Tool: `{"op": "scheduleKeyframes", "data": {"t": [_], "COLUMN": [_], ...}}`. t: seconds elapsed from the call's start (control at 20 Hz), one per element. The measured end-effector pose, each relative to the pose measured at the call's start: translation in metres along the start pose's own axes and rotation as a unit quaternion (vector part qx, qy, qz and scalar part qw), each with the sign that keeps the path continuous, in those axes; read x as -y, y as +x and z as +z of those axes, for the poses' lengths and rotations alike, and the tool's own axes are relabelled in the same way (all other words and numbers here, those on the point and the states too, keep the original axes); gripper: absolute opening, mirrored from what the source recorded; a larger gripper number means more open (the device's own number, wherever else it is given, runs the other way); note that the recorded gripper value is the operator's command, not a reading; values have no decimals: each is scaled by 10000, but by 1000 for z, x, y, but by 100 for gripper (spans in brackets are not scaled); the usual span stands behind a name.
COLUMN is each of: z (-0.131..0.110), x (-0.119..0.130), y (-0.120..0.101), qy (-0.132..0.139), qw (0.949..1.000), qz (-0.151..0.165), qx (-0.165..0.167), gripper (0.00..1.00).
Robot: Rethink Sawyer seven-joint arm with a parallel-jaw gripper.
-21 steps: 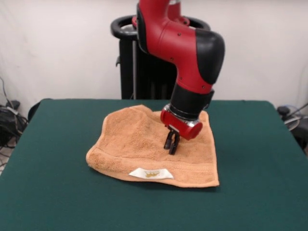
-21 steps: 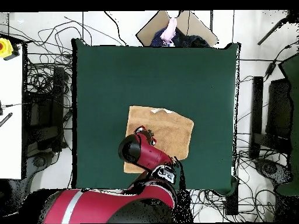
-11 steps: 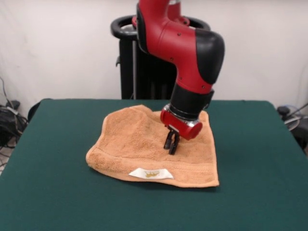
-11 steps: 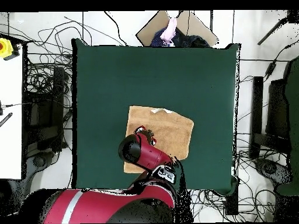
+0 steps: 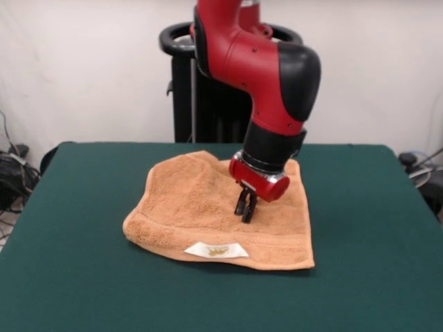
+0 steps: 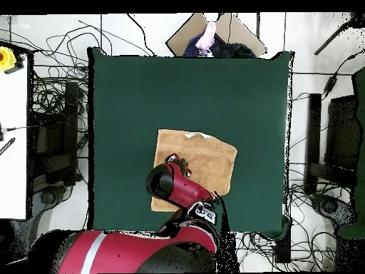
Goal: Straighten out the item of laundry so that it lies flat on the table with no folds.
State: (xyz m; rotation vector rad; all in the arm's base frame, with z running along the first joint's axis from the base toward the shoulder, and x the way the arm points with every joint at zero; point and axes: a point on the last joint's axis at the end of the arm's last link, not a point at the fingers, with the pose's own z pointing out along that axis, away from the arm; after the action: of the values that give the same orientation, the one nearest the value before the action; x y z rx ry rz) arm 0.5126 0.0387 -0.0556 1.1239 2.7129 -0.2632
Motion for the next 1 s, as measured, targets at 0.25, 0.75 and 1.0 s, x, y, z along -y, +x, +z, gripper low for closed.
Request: {"op": "scheduleKeyframes", "data": {"t": [0.25, 0.75, 1.0], "z": [0, -9, -2], "x": [1, -7, -4], "y": [-2, 12, 5], "qy": [-49, -11, -126], "qw": [10000, 9996, 9998], "qz": [1, -275, -153], "qx": [-39, 89, -58], "gripper": [0, 0, 0]}}
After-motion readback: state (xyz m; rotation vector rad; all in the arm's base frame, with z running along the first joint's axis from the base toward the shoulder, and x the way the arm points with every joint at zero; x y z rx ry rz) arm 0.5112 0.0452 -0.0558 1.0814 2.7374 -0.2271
